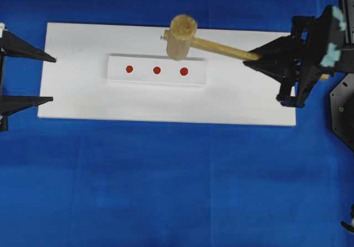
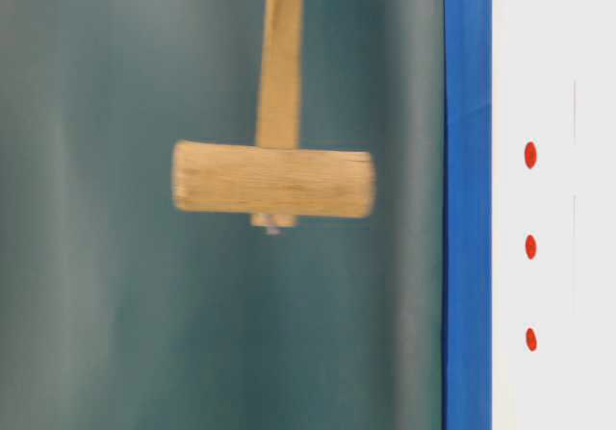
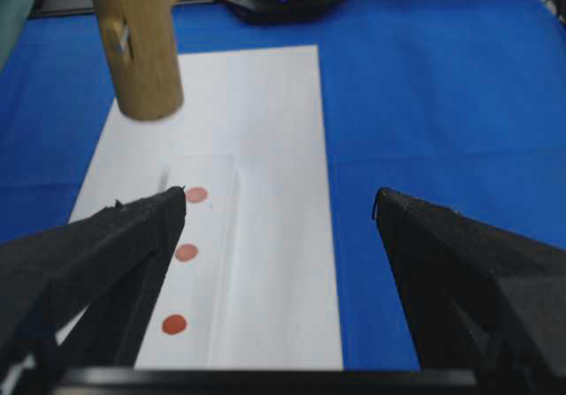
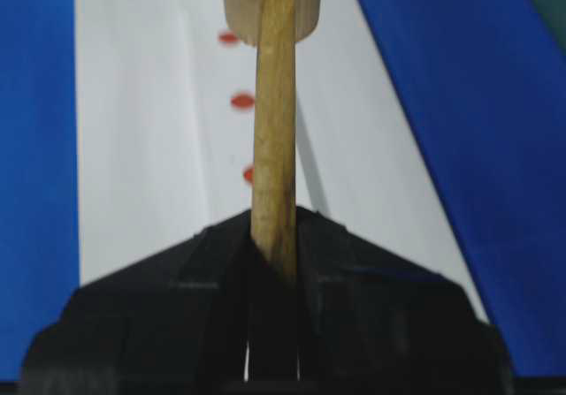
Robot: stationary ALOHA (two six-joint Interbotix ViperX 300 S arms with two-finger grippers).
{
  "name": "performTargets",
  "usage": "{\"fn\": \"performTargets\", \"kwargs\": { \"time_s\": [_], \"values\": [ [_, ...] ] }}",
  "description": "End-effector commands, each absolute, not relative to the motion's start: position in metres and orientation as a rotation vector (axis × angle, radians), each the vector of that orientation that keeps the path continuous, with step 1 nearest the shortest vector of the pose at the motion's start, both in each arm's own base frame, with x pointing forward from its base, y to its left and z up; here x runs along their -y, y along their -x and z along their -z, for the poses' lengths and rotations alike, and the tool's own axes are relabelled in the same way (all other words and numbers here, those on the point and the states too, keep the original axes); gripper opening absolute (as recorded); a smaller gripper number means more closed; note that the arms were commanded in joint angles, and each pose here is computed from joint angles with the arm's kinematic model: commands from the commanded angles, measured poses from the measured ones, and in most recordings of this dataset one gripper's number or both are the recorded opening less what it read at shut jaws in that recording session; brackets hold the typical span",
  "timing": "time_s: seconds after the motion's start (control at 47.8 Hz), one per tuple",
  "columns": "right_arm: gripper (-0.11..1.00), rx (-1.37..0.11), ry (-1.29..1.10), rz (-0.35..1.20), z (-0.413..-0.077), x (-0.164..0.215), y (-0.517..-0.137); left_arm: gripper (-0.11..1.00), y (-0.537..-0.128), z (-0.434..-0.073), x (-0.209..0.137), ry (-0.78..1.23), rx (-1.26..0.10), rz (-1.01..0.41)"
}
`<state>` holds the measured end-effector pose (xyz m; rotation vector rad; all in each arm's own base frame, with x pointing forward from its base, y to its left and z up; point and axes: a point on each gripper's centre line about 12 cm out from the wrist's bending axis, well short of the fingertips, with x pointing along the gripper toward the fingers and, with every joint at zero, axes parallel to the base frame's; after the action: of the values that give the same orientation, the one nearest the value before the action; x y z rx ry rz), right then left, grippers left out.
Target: Hit the mark with a hammer.
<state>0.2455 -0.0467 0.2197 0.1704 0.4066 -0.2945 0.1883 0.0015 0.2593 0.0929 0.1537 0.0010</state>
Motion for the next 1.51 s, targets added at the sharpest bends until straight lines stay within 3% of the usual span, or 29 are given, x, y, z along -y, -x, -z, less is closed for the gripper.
{"fn": "performTargets", "kwargs": {
  "time_s": [0.0, 0.168, 0.251, 0.775, 1.173, 1.487],
  "values": [
    [0.02, -0.463, -0.166, 0.302, -0.205, 0.047, -0.250, 0.85, -0.190, -0.264, -0.002, -0.090, -0.140, -0.004],
    [0.02, -0.714, -0.251, 0.340, -0.137, 0.046, -0.251, 0.85, -0.190, -0.264, -0.002, -0.090, -0.143, -0.003],
    [0.02, -0.747, -0.270, 0.342, -0.129, 0.045, -0.252, 0.85, -0.190, -0.264, -0.002, -0.090, -0.141, -0.003],
    [0.02, -0.419, -0.177, 0.279, -0.219, 0.044, -0.249, 0.85, -0.189, -0.265, -0.002, -0.090, -0.138, -0.004],
    [0.02, -0.407, -0.149, 0.246, -0.229, 0.041, -0.259, 0.85, -0.190, -0.264, -0.002, -0.091, -0.140, -0.003],
    [0.02, -0.424, -0.131, 0.195, -0.238, 0.030, -0.301, 0.85, -0.190, -0.264, -0.002, -0.091, -0.140, -0.003]
  ]
}}
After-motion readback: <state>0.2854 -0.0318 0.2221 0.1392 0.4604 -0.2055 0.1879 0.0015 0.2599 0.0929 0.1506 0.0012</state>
